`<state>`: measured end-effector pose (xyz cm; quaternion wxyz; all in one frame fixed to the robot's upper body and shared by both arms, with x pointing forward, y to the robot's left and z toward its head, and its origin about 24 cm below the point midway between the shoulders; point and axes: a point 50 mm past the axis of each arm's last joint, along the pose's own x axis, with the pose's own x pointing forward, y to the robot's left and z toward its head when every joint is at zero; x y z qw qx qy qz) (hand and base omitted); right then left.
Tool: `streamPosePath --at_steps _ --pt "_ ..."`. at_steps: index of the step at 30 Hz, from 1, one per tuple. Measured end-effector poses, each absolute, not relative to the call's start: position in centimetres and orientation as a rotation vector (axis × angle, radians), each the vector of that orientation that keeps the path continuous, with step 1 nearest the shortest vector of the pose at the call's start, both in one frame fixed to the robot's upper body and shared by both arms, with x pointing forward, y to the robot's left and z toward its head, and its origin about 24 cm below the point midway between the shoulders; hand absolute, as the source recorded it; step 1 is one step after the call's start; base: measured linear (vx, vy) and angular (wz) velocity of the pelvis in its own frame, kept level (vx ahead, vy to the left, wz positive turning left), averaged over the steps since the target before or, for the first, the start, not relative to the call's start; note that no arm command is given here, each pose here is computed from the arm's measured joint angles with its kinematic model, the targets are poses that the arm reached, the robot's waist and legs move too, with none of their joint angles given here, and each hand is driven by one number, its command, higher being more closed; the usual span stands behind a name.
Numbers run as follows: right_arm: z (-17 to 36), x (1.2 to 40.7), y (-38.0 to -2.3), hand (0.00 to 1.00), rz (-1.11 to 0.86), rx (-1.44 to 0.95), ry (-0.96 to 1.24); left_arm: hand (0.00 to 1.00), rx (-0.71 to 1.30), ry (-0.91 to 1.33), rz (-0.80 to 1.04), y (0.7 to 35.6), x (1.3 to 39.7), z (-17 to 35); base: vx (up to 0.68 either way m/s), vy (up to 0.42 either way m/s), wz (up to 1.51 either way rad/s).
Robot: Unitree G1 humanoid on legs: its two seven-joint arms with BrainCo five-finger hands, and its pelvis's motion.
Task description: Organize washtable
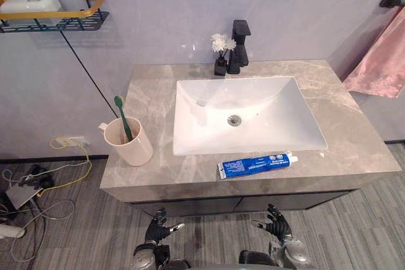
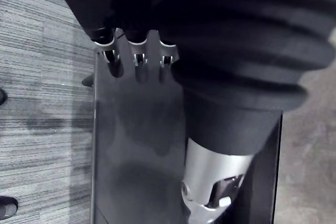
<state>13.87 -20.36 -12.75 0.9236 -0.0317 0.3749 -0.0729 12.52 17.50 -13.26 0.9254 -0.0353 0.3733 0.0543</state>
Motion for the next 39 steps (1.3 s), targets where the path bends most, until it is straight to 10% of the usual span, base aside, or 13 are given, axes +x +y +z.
streamPosePath --at_steps 39 --pt "-14.5 9.3 -24.4 0.0 -0.371 -0.007 0.943 0.0 -0.002 0.916 0.166 19.3 9.7 -14.9 -0.02 0.003 0.03"
